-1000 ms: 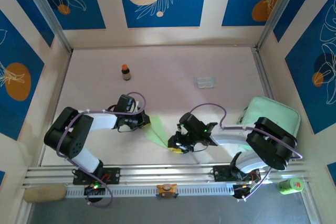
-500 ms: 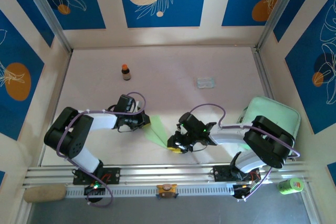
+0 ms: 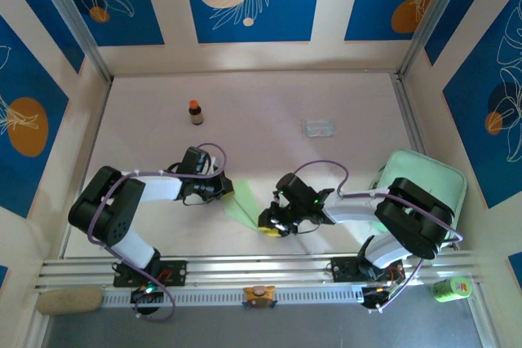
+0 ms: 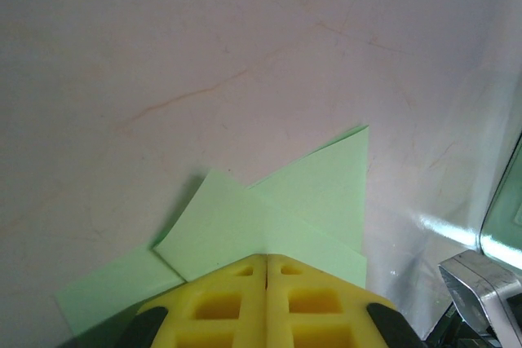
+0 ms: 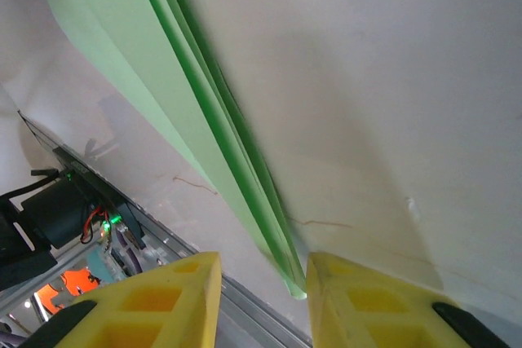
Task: Fold a paper plane with a square sheet of paper (pick it up from the middle)
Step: Turn over the paper at the center of the table, then fold the wing for the fifth time at the center of the table.
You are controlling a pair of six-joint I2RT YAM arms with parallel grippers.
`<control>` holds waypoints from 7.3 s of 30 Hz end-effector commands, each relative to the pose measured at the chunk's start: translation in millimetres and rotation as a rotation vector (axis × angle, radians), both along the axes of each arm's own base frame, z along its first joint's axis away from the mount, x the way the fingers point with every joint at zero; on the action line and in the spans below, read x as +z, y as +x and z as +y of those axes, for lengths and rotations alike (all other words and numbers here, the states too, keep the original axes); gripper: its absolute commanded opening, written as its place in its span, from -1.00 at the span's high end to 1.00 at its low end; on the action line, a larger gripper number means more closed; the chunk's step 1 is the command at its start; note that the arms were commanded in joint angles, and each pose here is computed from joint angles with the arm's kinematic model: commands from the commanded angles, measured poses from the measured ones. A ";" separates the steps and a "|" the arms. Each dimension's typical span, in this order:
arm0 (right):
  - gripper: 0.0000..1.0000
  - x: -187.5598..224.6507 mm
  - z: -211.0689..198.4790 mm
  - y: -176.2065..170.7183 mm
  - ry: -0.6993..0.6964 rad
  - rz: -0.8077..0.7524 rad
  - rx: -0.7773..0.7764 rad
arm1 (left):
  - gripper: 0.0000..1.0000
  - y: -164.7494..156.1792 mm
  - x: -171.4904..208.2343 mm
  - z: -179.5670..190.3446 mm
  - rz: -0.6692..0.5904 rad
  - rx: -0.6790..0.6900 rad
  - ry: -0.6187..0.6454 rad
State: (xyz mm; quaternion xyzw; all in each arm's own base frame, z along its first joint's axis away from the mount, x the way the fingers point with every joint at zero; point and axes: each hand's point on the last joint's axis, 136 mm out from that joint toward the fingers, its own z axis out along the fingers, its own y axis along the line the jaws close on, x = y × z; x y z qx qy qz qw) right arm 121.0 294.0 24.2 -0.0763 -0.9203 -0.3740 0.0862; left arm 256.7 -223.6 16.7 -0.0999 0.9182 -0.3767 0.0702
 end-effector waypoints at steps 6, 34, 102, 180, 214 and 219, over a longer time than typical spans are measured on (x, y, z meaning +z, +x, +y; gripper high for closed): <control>0.33 2.4 -3.2 3.9 -0.017 -0.012 -0.010 | 1.00 -7.5 -12.6 12.3 0.061 0.038 0.061; 0.40 7.0 5.0 8.4 -0.060 -0.031 -0.020 | 1.00 -6.2 -6.2 9.7 0.061 0.052 0.031; 0.91 93.7 -119.5 68.0 -0.975 -0.788 0.263 | -0.02 -0.7 121.1 59.1 -0.417 0.101 0.244; 0.79 17.7 -24.5 53.2 -0.231 -0.201 -0.331 | 0.39 -7.1 87.1 6.2 -0.237 0.004 -0.041; 0.80 -2.7 -20.2 60.1 -0.190 -0.049 -0.517 | 0.41 -9.1 95.7 -28.1 -0.216 -0.110 -0.103; 0.71 19.9 -39.9 63.1 -0.262 -0.171 -0.445 | 0.55 -9.4 92.5 -50.7 -0.197 -0.170 -0.112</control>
